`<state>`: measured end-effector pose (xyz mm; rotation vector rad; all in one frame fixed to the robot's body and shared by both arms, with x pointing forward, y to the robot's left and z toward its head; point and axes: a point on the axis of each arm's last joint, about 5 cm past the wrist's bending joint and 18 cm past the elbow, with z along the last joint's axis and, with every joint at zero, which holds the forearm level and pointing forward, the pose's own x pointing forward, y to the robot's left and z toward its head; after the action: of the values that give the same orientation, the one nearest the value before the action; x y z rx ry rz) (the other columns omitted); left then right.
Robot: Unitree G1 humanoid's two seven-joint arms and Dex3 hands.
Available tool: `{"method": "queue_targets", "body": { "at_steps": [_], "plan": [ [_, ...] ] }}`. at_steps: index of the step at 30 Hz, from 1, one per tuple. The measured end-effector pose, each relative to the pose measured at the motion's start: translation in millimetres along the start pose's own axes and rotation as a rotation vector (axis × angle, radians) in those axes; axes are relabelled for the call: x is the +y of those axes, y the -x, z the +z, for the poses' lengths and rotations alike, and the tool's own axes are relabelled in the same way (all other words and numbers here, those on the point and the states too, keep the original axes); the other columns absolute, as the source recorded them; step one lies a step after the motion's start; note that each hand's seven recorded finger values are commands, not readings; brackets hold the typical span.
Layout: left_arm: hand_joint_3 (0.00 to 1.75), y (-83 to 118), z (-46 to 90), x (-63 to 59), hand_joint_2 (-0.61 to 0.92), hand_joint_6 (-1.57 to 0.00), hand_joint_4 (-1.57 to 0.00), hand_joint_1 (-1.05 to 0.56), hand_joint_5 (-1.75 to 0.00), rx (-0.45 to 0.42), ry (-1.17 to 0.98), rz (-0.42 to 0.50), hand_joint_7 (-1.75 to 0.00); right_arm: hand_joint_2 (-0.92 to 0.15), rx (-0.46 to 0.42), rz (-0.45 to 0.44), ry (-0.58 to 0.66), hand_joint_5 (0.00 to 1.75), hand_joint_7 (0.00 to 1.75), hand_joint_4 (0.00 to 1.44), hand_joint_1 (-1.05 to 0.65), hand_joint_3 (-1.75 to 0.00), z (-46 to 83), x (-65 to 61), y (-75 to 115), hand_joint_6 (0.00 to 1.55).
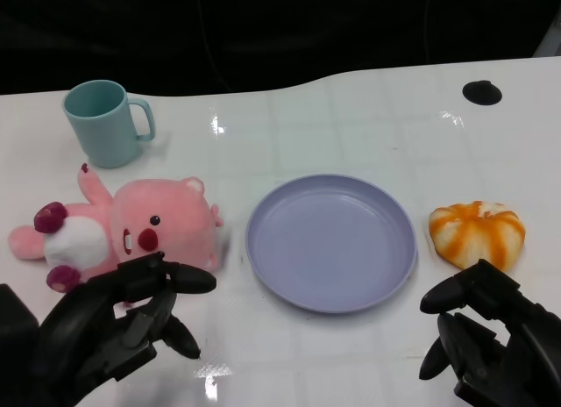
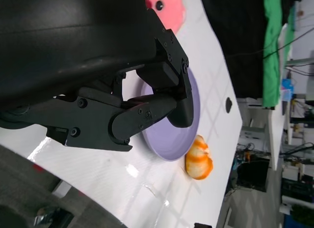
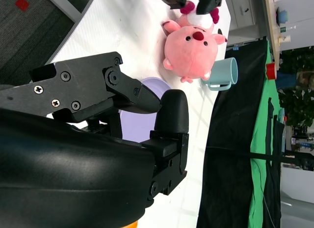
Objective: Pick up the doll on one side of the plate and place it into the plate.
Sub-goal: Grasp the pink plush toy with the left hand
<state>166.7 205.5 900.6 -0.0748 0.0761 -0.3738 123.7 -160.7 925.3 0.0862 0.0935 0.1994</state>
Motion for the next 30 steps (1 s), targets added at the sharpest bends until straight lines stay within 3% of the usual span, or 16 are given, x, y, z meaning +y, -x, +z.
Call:
{"method": "queue_targets", "body": {
  "at_steps": [4,12,22,30],
  "plan": [
    [0.24,2,1.4,-1.1,0.91,-0.52,-0.46,-0.30,-1.15,-0.058,-0.091,0.008,-0.48,-0.92,0.000,0.001,0.000,1.75,1.72,0.49,-0.28,-0.65,0.0,0.0,0.1,0.32],
    [0.12,3,3.0,-2.4,0.92,-0.45,-0.33,-0.48,-0.93,-0.166,-0.254,0.038,-0.25,-0.92,0.000,0.001,0.000,1.75,1.72,0.48,-0.28,-0.65,0.1,0.0,0.6,0.31],
    [0.08,5,19.3,-0.6,0.92,-0.38,-0.22,-0.58,-0.54,-0.167,-0.678,0.111,-0.04,-0.92,-0.001,0.007,-0.001,1.75,1.73,0.48,-0.28,-0.66,0.3,-0.3,0.7,0.31],
    [0.07,5,33.1,-1.5,0.92,-0.31,-0.12,-0.62,-0.42,-0.168,-0.984,0.113,0.00,-0.92,-0.005,0.004,-0.012,1.75,1.72,0.48,-0.26,-0.66,0.8,-3.2,1.5,0.30]
  ]
}}
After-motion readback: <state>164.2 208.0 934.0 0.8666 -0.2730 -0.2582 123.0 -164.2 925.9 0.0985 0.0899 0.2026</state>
